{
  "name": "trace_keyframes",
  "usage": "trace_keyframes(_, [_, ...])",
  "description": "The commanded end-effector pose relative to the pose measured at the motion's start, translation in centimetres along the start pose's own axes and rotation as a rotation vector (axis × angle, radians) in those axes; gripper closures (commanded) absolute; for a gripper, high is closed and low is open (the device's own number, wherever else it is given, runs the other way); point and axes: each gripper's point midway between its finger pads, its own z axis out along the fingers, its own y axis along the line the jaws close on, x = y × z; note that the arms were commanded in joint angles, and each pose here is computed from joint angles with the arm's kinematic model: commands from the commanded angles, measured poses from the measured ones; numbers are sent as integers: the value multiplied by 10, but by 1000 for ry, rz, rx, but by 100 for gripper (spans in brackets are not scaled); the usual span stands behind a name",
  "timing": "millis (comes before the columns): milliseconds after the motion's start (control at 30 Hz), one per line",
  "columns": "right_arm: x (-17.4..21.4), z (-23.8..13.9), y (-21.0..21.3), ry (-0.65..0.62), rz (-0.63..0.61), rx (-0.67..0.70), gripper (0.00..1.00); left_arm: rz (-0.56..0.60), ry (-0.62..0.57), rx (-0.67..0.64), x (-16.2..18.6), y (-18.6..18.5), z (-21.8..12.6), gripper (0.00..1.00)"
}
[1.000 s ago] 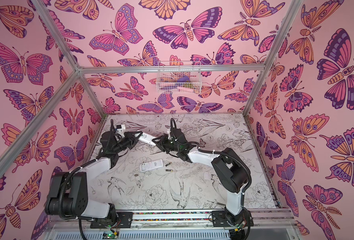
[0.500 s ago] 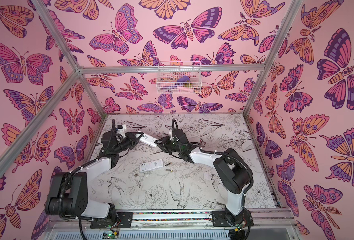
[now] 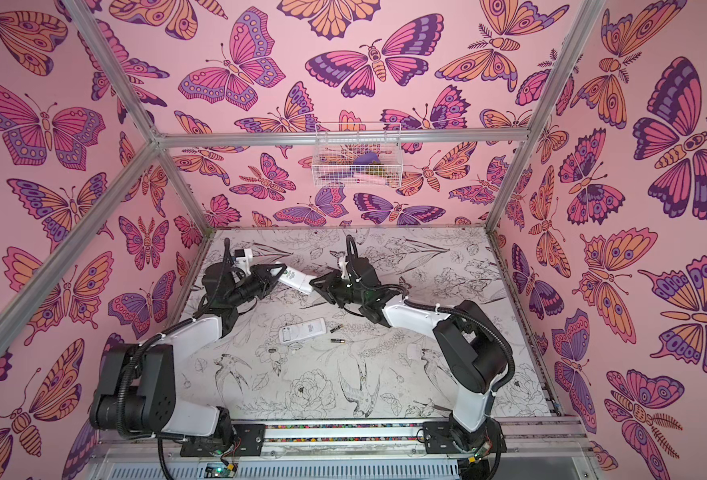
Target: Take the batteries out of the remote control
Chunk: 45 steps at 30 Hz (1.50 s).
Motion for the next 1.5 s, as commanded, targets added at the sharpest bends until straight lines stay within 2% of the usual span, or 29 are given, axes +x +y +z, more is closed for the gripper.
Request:
trace_keyframes(0, [-2, -3, 16, 0, -31, -48, 77, 41, 10, 20, 2, -7, 3, 100])
trace_keyframes(167, [-2, 4, 16, 7, 18, -83, 84, 36, 11, 25, 1, -9, 2, 100])
trace_keyframes(300, [-3, 2, 23, 0, -22, -97, 86, 40, -1, 1, 2, -1, 3, 100])
trace_keyframes(533, [-12, -8, 44, -40, -23, -208, 93, 11, 5, -21, 5, 5, 5, 100])
trace_keyframes(667, [-24, -21, 55, -59, 24, -287, 96, -10, 8, -30, 6, 9, 5, 100])
trace_keyframes(733, [-28, -30, 54, -69, 5, -283, 96, -16, 5, -45, 8, 14, 6, 100])
trace_keyframes(867, [-37, -54, 31, -115, -37, -163, 97, -73, -8, -74, 9, 24, 10, 100])
trace_keyframes(967, [-44, -81, 19, -154, -83, -86, 96, -65, 20, -74, 18, 26, 17, 100])
trace_keyframes(1200, [-49, -135, -28, -202, -204, 232, 97, -82, 72, -64, 25, 29, 44, 100])
trace_keyframes(1367, [-50, -166, -60, -235, -210, 372, 98, -211, 140, -59, 30, 33, 74, 100])
trace_keyframes(1467, [-48, -180, -76, -223, -229, 434, 98, -155, 194, -19, 35, 19, 89, 100])
